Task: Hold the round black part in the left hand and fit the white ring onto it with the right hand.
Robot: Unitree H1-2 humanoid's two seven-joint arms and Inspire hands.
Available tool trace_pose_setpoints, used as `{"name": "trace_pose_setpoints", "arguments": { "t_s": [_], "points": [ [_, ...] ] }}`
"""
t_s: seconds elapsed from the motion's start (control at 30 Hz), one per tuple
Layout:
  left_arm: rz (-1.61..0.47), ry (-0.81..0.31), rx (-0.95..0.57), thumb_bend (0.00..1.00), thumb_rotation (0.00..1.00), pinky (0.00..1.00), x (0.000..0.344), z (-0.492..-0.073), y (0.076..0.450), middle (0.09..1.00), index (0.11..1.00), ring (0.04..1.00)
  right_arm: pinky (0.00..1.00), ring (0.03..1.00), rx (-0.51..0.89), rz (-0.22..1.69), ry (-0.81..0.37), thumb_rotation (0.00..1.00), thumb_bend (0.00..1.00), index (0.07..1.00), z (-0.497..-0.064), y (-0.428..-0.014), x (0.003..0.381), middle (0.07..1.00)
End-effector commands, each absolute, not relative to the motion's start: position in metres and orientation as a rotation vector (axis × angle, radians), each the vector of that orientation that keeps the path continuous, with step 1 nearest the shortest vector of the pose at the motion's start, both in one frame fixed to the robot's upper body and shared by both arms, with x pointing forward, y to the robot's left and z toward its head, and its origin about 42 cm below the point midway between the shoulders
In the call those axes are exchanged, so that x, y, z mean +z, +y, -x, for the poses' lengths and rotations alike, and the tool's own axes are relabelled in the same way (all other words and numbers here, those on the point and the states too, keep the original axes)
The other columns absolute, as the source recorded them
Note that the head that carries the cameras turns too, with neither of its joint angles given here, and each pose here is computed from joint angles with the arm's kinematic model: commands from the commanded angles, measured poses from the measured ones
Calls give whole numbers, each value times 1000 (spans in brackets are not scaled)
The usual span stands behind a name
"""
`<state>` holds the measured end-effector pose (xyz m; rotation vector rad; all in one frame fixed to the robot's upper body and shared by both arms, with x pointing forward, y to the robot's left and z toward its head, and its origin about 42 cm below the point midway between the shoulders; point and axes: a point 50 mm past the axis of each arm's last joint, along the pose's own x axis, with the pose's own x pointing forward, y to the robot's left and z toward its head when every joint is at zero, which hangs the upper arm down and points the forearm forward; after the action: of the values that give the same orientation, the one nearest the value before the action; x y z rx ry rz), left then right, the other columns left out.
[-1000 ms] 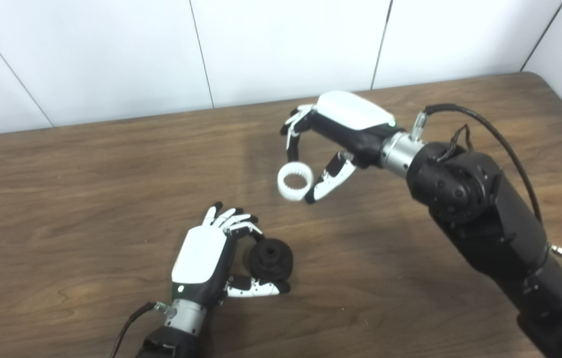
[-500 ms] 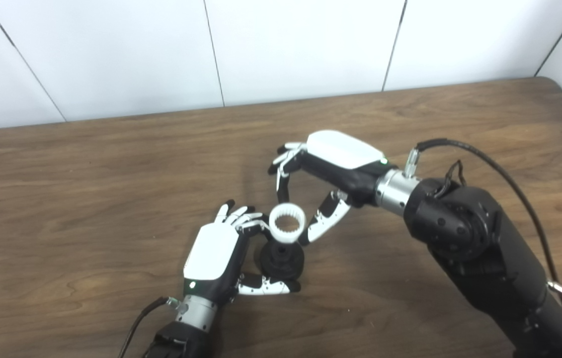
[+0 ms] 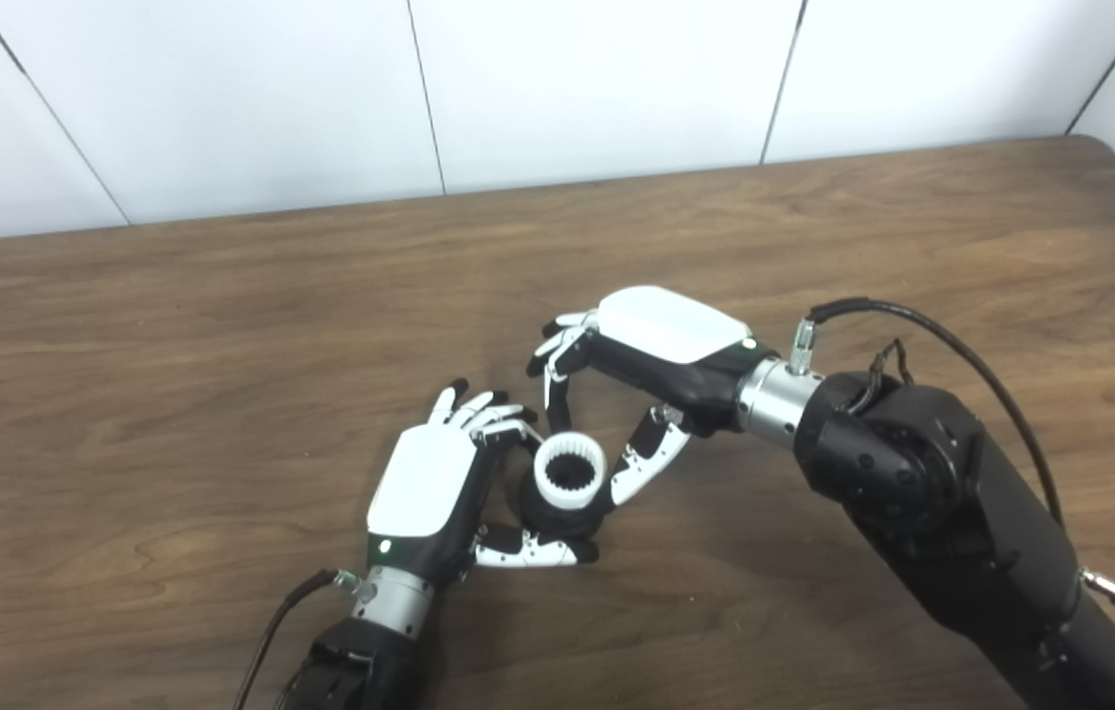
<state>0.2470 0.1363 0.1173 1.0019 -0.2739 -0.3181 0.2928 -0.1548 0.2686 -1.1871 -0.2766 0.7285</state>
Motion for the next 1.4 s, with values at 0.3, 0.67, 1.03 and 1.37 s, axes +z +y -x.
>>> {"name": "trace_pose_setpoints", "arguments": {
  "t_s": [0.3, 0.67, 1.03, 1.37],
  "points": [
    [-1036, -268, -336, 522, 50, 1000, 116, -246, 136, 779, 486, 878, 931, 926, 704, 1196, -319, 137, 526, 481, -297, -152, 271, 812],
    [-1040, -264, -339, 522, 51, 1000, 117, -246, 134, 781, 486, 882, 932, 930, 694, 1184, -302, 136, 525, 481, -298, -151, 266, 815],
    [-1030, -271, -338, 522, 51, 1000, 117, -246, 132, 780, 486, 881, 919, 928, 686, 1174, -302, 137, 525, 481, -300, -149, 262, 814],
    [-1029, -270, -338, 522, 50, 1000, 118, -245, 132, 781, 486, 881, 902, 928, 681, 1174, -296, 137, 525, 482, -302, -149, 261, 814]
  ]
}}
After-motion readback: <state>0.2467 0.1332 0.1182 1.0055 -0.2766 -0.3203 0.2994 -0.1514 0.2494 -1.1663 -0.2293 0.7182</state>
